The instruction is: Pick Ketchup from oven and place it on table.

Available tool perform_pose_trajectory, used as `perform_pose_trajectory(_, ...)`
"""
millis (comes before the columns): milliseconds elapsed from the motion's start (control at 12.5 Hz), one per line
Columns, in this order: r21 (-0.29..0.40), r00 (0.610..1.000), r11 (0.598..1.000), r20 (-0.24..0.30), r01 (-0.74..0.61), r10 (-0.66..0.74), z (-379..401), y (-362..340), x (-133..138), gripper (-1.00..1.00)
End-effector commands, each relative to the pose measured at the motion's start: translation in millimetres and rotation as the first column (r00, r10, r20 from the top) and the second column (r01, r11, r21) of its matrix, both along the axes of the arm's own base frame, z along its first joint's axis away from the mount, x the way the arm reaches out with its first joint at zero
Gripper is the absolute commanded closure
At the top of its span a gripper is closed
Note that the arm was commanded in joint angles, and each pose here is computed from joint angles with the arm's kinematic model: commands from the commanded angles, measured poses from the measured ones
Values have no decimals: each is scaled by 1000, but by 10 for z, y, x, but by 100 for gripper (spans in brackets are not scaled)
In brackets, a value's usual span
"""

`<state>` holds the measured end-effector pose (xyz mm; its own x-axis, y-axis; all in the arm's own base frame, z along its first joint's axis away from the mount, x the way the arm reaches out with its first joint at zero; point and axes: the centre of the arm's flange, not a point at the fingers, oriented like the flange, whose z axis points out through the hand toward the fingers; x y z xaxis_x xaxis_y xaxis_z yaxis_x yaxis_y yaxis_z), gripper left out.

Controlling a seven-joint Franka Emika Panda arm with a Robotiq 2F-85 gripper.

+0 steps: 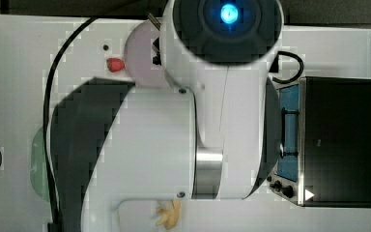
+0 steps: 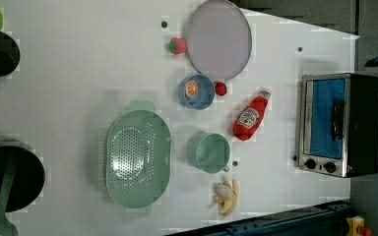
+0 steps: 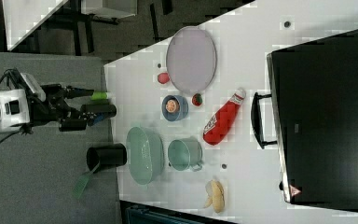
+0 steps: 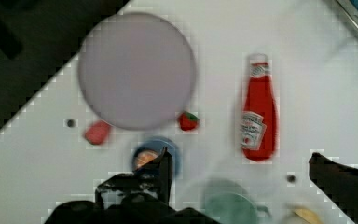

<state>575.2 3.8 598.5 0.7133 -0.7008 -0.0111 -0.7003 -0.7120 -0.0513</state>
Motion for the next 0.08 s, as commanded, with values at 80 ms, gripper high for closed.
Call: perform_pose_trajectory(80, 14, 995, 999, -90, 45, -44, -19, -238, -75, -100)
